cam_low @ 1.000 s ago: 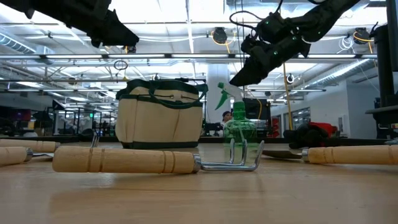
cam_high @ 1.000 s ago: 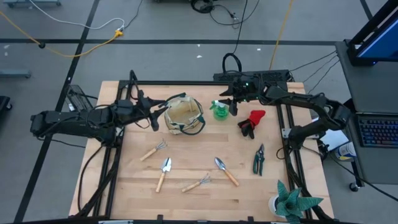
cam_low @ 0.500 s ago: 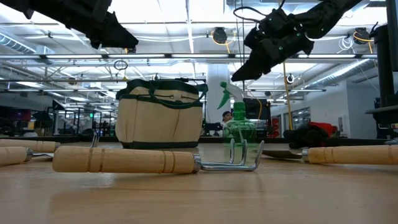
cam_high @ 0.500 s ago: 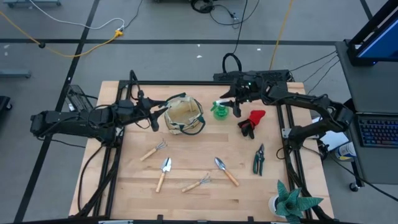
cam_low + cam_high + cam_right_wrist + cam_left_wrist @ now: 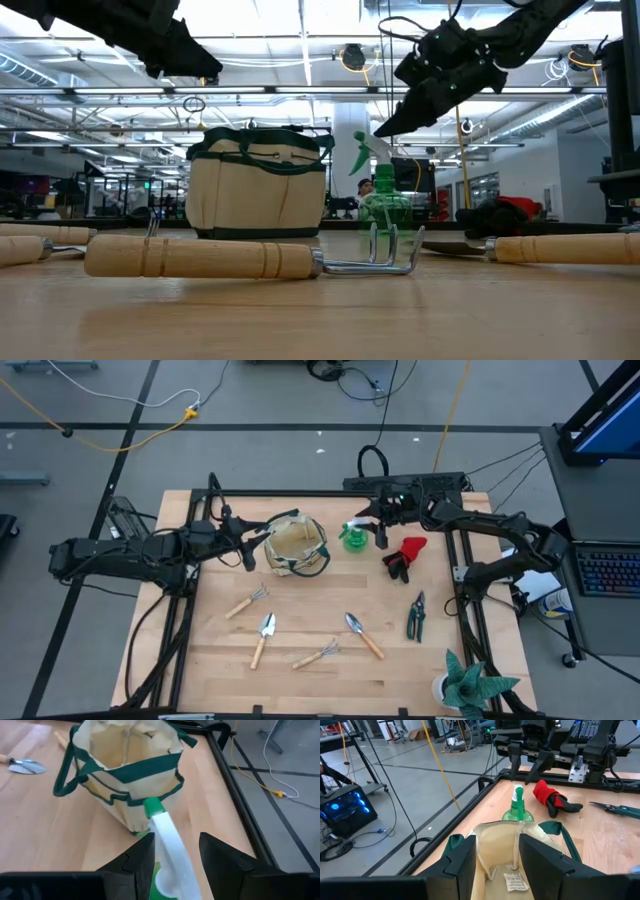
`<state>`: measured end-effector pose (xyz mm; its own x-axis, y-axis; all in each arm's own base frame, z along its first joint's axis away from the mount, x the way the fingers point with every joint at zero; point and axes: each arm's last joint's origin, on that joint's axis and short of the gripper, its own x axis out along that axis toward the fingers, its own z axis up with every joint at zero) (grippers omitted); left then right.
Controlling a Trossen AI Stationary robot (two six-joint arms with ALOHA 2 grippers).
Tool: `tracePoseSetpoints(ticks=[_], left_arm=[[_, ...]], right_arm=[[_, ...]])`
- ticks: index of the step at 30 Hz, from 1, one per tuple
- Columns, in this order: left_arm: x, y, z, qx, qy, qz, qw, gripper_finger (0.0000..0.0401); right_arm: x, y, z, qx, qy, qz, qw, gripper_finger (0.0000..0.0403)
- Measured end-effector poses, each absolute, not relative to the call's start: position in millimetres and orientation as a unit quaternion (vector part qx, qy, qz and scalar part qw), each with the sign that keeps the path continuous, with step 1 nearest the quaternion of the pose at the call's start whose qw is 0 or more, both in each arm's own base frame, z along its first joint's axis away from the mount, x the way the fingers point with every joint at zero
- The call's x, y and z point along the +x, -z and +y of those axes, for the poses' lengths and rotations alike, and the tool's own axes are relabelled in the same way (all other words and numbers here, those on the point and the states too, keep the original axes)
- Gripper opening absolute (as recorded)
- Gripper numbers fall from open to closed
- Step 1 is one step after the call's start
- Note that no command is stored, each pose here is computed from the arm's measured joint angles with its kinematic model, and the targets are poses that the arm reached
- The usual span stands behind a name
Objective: Pick & Place Garden tools in Gardening bag
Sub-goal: Put the green spray bottle into the brown gardening bag
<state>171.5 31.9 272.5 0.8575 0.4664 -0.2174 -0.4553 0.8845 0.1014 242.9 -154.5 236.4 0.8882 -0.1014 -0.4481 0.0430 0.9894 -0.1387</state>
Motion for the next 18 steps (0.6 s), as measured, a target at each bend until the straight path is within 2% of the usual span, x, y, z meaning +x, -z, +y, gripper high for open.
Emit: tracePoseSetpoints(ticks=[12, 18], left_arm=[[171.5, -272.5, 31.9, 0.025, -0.239, 0.119, 0.963, 0.0157], [171.5, -272.5, 31.9, 0.024, -0.239, 0.119, 0.963, 0.0157]], right_arm=[[254.4, -209.7, -162.4, -0.039, 0.029, 0.263, 0.964, 0.0147], [254.3, -209.5, -162.3, -0.035, 0.029, 0.263, 0.964, 0.0108]])
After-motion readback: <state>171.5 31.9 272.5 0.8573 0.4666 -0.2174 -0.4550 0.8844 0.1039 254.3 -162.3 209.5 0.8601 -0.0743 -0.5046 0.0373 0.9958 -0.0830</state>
